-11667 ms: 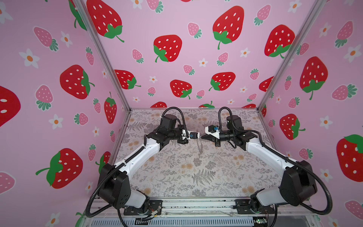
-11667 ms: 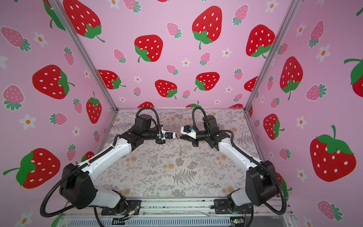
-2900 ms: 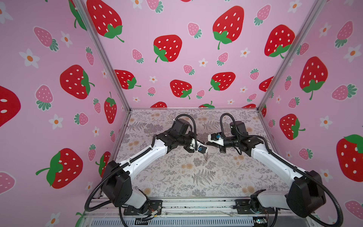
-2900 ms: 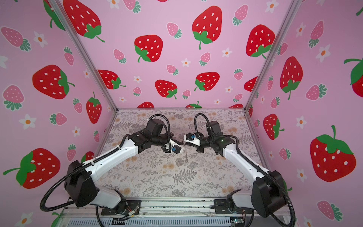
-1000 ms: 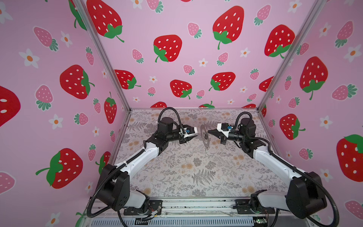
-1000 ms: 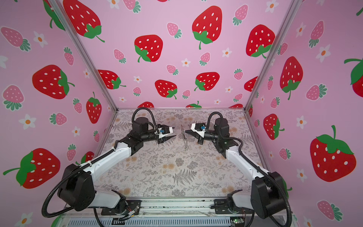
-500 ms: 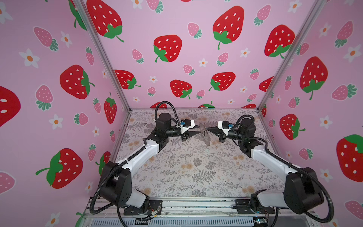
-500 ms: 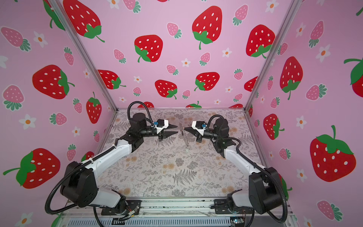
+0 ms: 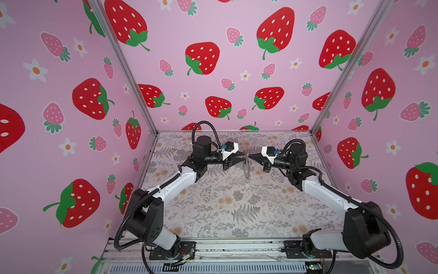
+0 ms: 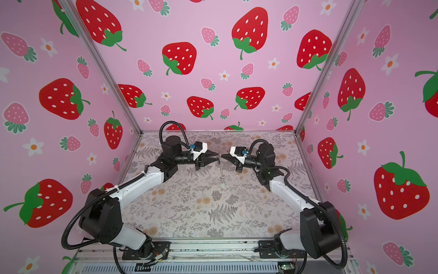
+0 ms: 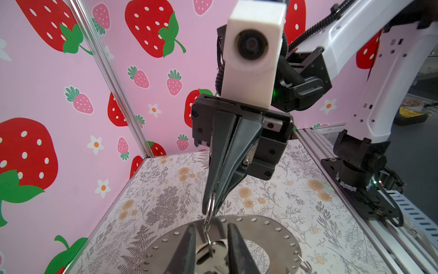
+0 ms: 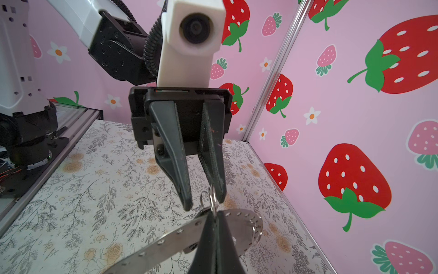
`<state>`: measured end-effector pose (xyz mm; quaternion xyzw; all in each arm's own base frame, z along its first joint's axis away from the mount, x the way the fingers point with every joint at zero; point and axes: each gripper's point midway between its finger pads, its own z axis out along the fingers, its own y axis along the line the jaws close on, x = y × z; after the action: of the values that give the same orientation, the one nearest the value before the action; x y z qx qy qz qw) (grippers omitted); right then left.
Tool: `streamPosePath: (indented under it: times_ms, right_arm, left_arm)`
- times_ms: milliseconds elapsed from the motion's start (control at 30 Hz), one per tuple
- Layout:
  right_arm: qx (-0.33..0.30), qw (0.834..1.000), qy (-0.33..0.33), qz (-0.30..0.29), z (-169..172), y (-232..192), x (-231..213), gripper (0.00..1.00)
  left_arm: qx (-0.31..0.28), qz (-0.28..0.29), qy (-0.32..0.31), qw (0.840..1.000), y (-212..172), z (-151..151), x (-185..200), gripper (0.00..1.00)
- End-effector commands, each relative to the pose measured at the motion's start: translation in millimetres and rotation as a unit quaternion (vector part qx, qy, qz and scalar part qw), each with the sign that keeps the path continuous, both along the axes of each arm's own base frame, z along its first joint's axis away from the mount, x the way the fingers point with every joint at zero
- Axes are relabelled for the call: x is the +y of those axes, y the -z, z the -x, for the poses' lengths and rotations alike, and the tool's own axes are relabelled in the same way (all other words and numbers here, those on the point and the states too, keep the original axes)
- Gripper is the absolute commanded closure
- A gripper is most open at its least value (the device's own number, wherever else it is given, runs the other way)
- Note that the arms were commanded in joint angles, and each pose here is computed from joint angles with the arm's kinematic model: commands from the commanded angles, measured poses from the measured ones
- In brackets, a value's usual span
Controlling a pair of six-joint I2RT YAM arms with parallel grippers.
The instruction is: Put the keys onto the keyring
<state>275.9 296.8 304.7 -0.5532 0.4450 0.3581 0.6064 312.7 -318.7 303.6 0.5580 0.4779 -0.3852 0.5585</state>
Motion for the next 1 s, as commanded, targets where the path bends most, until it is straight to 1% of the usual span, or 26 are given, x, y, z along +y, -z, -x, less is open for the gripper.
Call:
streamPosePath:
  times_ms: [0,167,267,367,400,433,533,600,667,733,800,967]
  right_arm:
    - [-0.014,1.0,-0.004,-0.005,3,-2,2,1.0]
    - [-0.017,1.0,-0.004,-0.005,3,-3,4,1.0]
    - [-0.018,1.0,-0.004,-0.005,3,-3,4,1.0]
    - [-0.017,1.0,-0.003,-0.005,3,-3,5,1.0]
    - [-0.015,1.0,0.0,-0.004,1,-2,5,1.0]
    - [-0.014,1.0,0.005,-0.003,-1,-1,5,0.98]
    - [-0.024,0.999,0.042,0.012,-10,1,1,0.83]
    - [-0.043,0.996,0.076,0.032,-18,3,-4,0.76]
    - [-0.059,0.992,0.097,0.047,-23,3,-8,0.73]
    - [-0.074,0.99,0.105,0.057,-23,2,-8,0.72]
    - [-0.087,0.989,0.103,0.064,-20,2,-5,0.74]
    - [-0.107,0.987,0.104,0.059,-15,-5,4,0.75]
  left_arm:
    - [-0.023,0.016,0.008,1.0,-20,-1,-5,0.78]
    - [-0.018,0.011,0.01,1.0,-16,-2,-7,0.85]
    - [-0.019,0.003,0.01,1.0,-12,-2,-8,0.87]
    - [-0.021,-0.004,0.008,1.0,-10,-2,-8,0.93]
    - [-0.023,-0.006,0.009,1.0,-10,-1,-9,1.0]
    - [-0.025,-0.009,0.01,1.0,-11,-1,-8,1.0]
    - [-0.031,-0.037,0.007,0.999,-8,-1,-6,1.0]
    - [-0.033,-0.079,-0.001,0.996,-1,-1,-4,1.0]
    - [-0.03,-0.114,-0.01,0.993,0,-2,-1,1.0]
    - [-0.022,-0.136,-0.017,0.99,2,-3,1,1.0]
    - [-0.015,-0.146,-0.025,0.989,-1,-4,3,1.0]
    - [0.005,-0.173,-0.045,0.984,-1,-7,5,1.0]
